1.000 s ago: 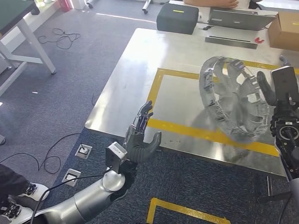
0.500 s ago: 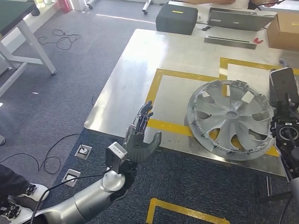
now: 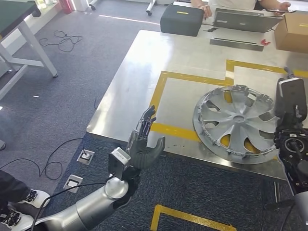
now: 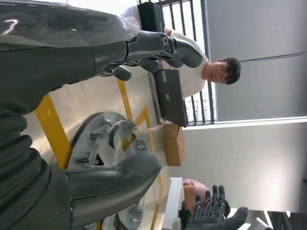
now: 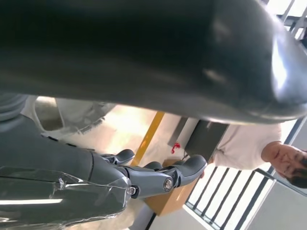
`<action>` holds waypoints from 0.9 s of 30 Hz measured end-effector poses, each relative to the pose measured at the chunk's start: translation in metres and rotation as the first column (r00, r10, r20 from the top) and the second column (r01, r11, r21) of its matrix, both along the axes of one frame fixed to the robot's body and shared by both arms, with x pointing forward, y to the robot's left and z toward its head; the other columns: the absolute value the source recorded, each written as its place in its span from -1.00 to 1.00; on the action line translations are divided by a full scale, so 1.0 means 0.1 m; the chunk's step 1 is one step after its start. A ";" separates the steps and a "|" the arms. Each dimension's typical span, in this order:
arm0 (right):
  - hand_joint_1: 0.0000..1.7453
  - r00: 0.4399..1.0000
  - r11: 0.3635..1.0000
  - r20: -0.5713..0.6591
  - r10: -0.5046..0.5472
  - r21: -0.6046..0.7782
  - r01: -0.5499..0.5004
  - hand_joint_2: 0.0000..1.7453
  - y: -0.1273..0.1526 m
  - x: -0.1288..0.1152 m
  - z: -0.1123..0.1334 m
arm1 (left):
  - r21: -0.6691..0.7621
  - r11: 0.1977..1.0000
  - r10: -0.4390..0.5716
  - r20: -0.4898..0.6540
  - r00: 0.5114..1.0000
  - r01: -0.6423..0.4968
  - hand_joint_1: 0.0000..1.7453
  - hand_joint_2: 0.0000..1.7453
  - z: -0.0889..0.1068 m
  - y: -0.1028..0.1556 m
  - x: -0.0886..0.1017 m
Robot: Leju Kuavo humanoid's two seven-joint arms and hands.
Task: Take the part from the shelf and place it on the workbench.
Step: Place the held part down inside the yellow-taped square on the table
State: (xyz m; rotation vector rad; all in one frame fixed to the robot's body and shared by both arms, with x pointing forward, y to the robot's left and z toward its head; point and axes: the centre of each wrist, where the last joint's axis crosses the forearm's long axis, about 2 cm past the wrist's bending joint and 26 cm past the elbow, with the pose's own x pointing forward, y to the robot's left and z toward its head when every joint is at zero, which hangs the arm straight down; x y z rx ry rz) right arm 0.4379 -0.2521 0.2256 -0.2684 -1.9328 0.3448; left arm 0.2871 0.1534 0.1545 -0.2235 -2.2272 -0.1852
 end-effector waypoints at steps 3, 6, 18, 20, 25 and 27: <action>-1.00 0.999 0.998 0.010 0.039 0.048 -0.039 -1.00 0.07 -0.10 -0.02 | 0.002 1.000 0.006 -0.006 1.000 -0.006 -1.00 -1.00 -0.02 0.01 -0.01; -1.00 0.995 0.989 0.024 0.093 0.117 -0.095 -1.00 0.15 -0.26 -0.04 | 0.007 1.000 0.016 -0.015 1.000 -0.016 -1.00 -1.00 -0.04 0.03 -0.02; -1.00 0.949 0.896 0.124 0.290 0.312 -0.315 -1.00 0.49 -1.07 -0.15 | 0.035 0.998 0.060 -0.049 0.997 -0.058 -1.00 -1.00 -0.12 0.11 -0.11; -1.00 0.942 0.887 0.139 0.307 0.316 -0.336 -1.00 0.54 -1.21 -0.17 | 0.034 0.997 0.068 -0.051 0.996 -0.067 -1.00 -1.00 -0.13 0.12 -0.13; -1.00 0.920 0.852 0.171 0.351 0.350 -0.390 -1.00 0.65 -1.50 -0.19 | 0.029 0.995 0.100 -0.046 0.994 -0.099 -1.00 -1.00 -0.12 0.15 -0.17; -1.00 0.913 0.835 0.175 0.370 0.369 -0.409 -1.00 0.69 -1.59 -0.20 | 0.028 0.993 0.114 -0.044 0.993 -0.113 -1.00 -1.00 -0.12 0.16 -0.20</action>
